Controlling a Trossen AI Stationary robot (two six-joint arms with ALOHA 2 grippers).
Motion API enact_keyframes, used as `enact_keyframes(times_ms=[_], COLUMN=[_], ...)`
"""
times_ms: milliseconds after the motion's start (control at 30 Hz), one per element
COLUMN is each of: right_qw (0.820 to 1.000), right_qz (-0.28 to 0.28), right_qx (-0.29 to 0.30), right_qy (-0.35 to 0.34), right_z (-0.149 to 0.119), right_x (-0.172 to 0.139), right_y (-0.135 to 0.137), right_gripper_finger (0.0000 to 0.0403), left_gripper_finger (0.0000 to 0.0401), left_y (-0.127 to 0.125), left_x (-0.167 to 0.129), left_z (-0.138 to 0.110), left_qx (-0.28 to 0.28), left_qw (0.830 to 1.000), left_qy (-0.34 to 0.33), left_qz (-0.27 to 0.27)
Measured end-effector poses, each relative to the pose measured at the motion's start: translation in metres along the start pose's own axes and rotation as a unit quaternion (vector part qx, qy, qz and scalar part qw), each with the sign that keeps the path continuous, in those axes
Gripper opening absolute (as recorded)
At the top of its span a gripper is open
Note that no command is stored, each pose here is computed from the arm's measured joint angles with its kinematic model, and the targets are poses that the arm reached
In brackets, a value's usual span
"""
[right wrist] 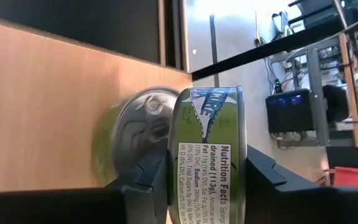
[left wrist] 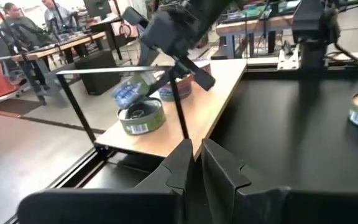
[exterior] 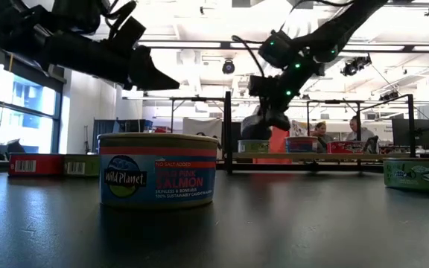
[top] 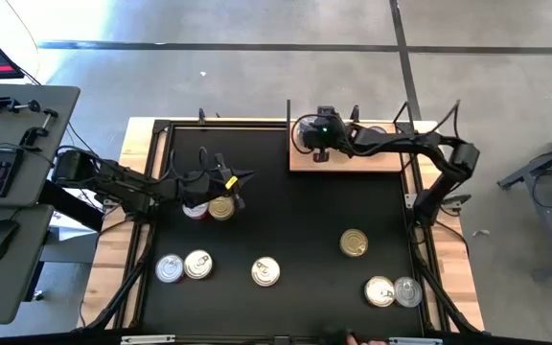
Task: Stack canned seafood by type on shelf
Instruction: Stack the green tuna can on top of the other green tuna can on the shelf, then put the blue-pink tuna can on the shelf
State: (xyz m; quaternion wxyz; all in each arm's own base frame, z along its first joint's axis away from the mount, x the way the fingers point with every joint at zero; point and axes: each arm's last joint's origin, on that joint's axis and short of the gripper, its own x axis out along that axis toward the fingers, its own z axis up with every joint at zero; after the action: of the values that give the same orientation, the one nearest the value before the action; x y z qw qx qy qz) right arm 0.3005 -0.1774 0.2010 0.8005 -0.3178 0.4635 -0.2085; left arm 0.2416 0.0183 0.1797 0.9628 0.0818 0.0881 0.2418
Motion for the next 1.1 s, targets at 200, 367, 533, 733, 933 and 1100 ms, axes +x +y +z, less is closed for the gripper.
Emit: enact_keyframes(times_ms=[200, 367, 533, 733, 933, 1100], right_qw=[1.0, 1.0, 0.999, 0.999, 0.998, 0.98], right_qz=[-0.001, 0.0, 0.013, 0.016, -0.018, -0.027], right_qx=[0.002, 0.0, 0.031, 0.018, 0.055, 0.196], right_qy=[0.007, 0.013, 0.022, 0.039, 0.028, -0.01], right_z=[0.01, 0.014, 0.012, 0.011, 0.015, 0.025], right_x=[0.006, 0.004, 0.005, 0.0, -0.03, -0.074], right_y=[0.002, 0.005, 0.009, 0.01, -0.006, -0.012], right_gripper_finger=[0.0114, 0.0161, 0.023, 0.0242, 0.0244, 0.0245], left_gripper_finger=[0.0028, 0.0028, 0.0028, 0.0028, 0.0028, 0.0028], left_y=[0.003, -0.001, -0.002, 0.003, 0.023, 0.031], left_x=[0.0, 0.0, 0.0, 0.002, 0.01, 0.013], left_z=[0.01, 0.012, 0.012, 0.01, 0.007, 0.006], left_qx=[-0.064, -0.046, -0.045, -0.025, -0.05, -0.072], left_qw=[0.997, 0.995, 0.993, 0.995, 0.997, 0.994], left_qy=[-0.051, -0.064, -0.066, -0.057, -0.051, -0.055], left_qz=[-0.008, -0.067, -0.081, -0.072, -0.034, -0.067])
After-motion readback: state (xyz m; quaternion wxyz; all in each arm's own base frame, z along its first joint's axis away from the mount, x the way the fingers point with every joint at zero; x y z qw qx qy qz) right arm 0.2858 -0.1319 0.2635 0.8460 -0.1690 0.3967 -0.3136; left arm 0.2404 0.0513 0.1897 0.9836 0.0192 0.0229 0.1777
